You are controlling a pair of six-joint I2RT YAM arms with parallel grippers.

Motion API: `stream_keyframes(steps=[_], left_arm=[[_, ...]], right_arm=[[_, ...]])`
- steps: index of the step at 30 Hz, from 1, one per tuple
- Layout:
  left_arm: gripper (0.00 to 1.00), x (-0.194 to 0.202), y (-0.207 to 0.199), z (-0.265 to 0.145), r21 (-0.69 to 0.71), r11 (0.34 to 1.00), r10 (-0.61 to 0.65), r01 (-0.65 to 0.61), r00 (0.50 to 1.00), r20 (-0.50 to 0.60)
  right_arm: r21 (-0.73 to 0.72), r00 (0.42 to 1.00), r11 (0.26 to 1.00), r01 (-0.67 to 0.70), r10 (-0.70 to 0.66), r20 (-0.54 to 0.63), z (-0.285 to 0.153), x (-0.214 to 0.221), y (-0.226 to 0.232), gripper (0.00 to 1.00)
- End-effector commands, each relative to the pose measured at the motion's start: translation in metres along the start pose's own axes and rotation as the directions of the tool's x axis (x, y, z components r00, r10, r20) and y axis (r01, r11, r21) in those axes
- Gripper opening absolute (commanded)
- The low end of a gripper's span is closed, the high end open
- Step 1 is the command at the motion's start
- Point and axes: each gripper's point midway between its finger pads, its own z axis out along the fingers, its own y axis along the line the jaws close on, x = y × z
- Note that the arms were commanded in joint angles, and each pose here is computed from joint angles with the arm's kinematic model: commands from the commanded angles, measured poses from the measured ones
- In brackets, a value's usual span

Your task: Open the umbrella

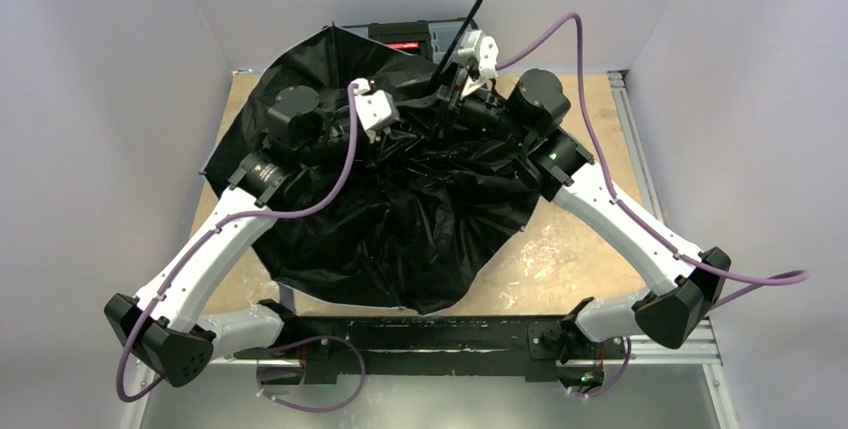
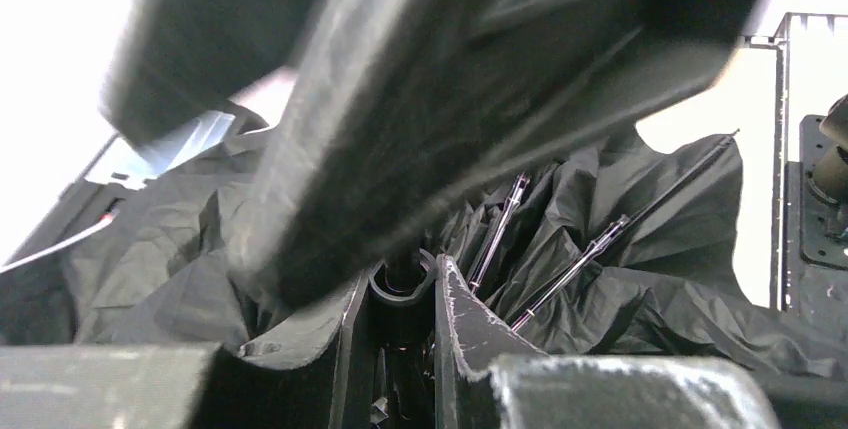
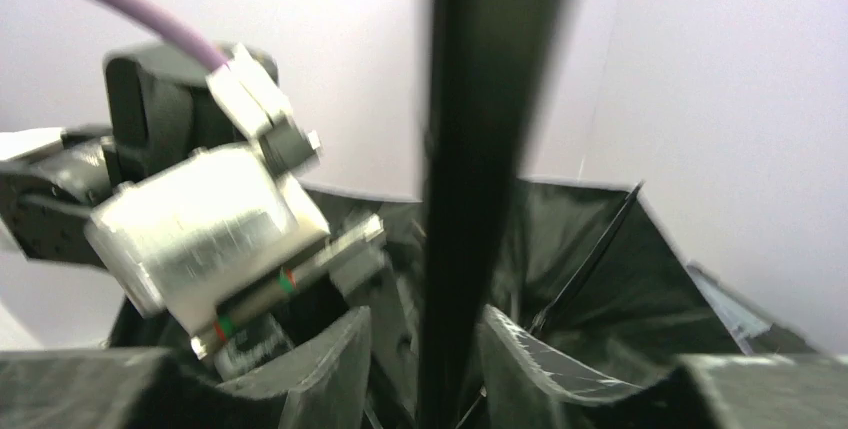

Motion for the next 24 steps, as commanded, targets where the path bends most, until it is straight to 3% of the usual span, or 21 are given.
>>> stream_keyframes(steps=[1, 4, 7, 12, 15, 17, 24], left_arm=[[0.0, -0.013, -0.003, -0.004, 0.01, 1.0, -0.012, 0.011, 0.997, 0.077], [0.0, -0.016, -0.004, -0.003, 0.025, 0.999, -0.025, 0.022, 0.995, 0.099], [0.0, -0.018, -0.003, -0.002, 0.024, 0.999, -0.029, 0.027, 0.993, 0.111], [0.0, -0.01, 0.002, -0.003, 0.015, 0.999, -0.053, 0.052, 0.993, 0.101], [0.0, 0.0, 0.001, -0.001, 0.025, 0.999, -0.045, 0.043, 0.996, 0.077], [0.0, 0.008, 0.0, 0.0, 0.036, 0.999, -0.039, 0.037, 0.998, 0.053], [0.0, 0.074, 0.0, 0.003, 0.027, 0.999, -0.024, 0.027, 0.996, -0.092]], right_arm=[[0.055, 0.974, 0.997, 0.051, -0.061, 0.219, -0.004, -0.074, -0.001, 0.53], [0.098, 0.949, 0.995, 0.038, -0.066, 0.309, -0.01, -0.1, -0.006, 0.66], [0.167, 0.922, 0.986, 0.004, -0.069, 0.381, -0.017, -0.121, -0.018, 0.64], [0.245, 0.883, 0.969, -0.018, -0.1, 0.459, -0.028, -0.148, -0.031, 0.43], [0.233, 0.875, 0.972, 0.0, -0.113, 0.471, -0.026, -0.157, -0.03, 0.24], [0.212, 0.867, 0.977, 0.019, -0.122, 0.483, -0.025, -0.167, -0.025, 0.0], [0.166, 0.828, 0.984, 0.061, -0.143, 0.543, -0.031, -0.209, -0.009, 0.0]])
